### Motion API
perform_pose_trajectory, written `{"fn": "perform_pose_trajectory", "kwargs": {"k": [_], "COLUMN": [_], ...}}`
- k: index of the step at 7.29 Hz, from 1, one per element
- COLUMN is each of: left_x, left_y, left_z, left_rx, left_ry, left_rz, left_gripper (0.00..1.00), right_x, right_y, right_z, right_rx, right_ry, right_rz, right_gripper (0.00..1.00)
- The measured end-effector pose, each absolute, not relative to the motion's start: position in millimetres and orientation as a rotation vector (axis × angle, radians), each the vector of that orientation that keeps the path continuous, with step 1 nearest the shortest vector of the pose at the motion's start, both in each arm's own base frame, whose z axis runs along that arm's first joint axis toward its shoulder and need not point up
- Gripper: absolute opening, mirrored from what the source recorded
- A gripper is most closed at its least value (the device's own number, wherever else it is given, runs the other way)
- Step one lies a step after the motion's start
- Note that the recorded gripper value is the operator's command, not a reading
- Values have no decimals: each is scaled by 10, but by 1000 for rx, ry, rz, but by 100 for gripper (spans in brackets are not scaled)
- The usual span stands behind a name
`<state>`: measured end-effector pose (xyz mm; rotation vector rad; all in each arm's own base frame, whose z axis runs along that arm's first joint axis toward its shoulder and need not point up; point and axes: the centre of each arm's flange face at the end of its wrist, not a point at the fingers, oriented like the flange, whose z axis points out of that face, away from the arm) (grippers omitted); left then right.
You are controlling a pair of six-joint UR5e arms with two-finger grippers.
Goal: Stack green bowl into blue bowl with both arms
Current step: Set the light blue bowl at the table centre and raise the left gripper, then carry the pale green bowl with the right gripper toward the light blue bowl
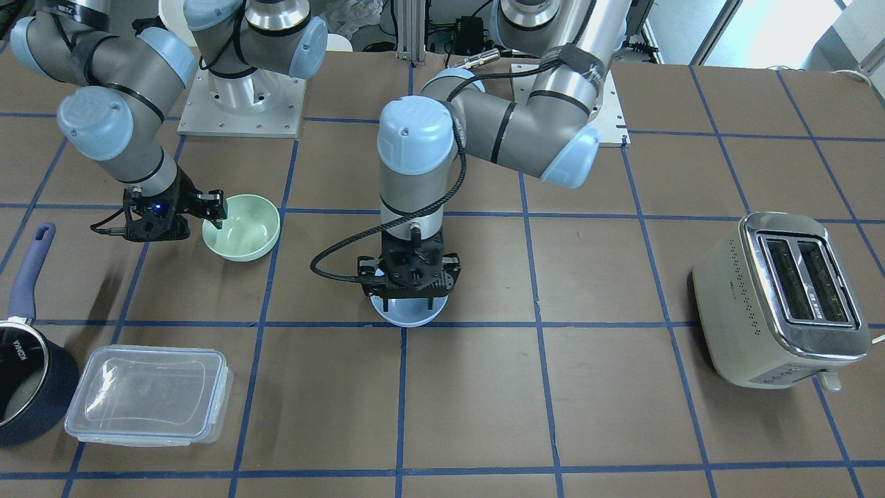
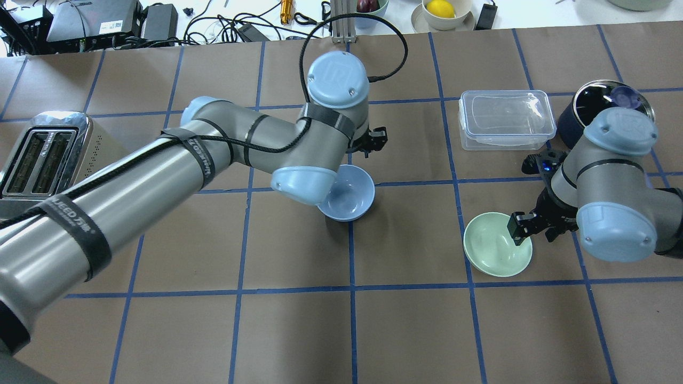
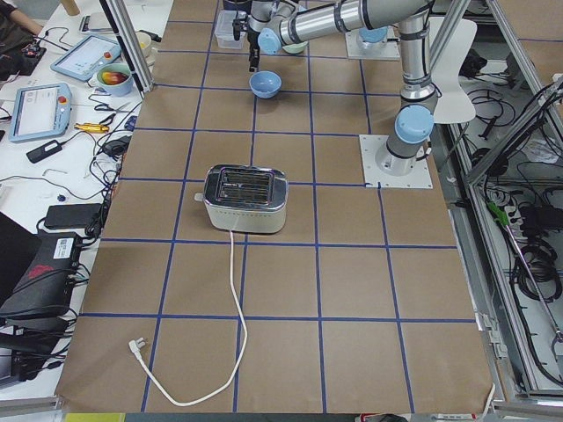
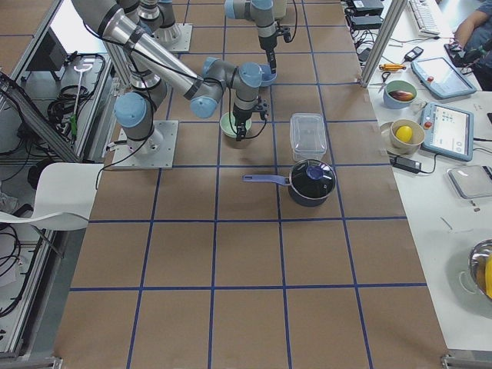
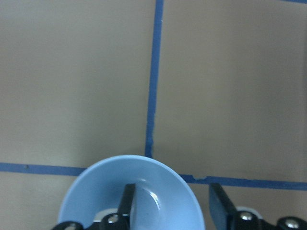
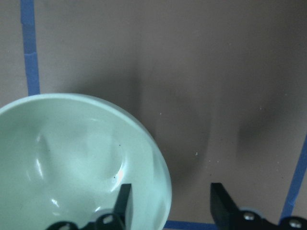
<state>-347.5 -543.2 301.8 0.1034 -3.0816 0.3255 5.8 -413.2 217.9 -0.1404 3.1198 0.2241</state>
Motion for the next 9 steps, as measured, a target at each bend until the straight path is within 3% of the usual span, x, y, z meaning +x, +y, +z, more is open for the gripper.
{"fn": "perform_pose_trajectory", "kwargs": {"k": [2, 6, 9], "left_x": [-2750, -1717, -1438], "left_y": [-5548, -5138, -4950], "left_z": [3578, 4768, 4980], "left_rx": [-13, -148, -84], "left_ry": [-3114, -3143, -3151], "left_rz": [288, 286, 281], "left_gripper": [100, 100, 100], "right_x": [69, 116, 943], "right_y": [-4102, -4391, -4766], "right_z": [2137, 2461, 2850], "right_rx": [-138, -30, 151], "right_ry": [3117, 3098, 3013], "right_rz": [219, 106, 54], "right_gripper": [0, 0, 0]}}
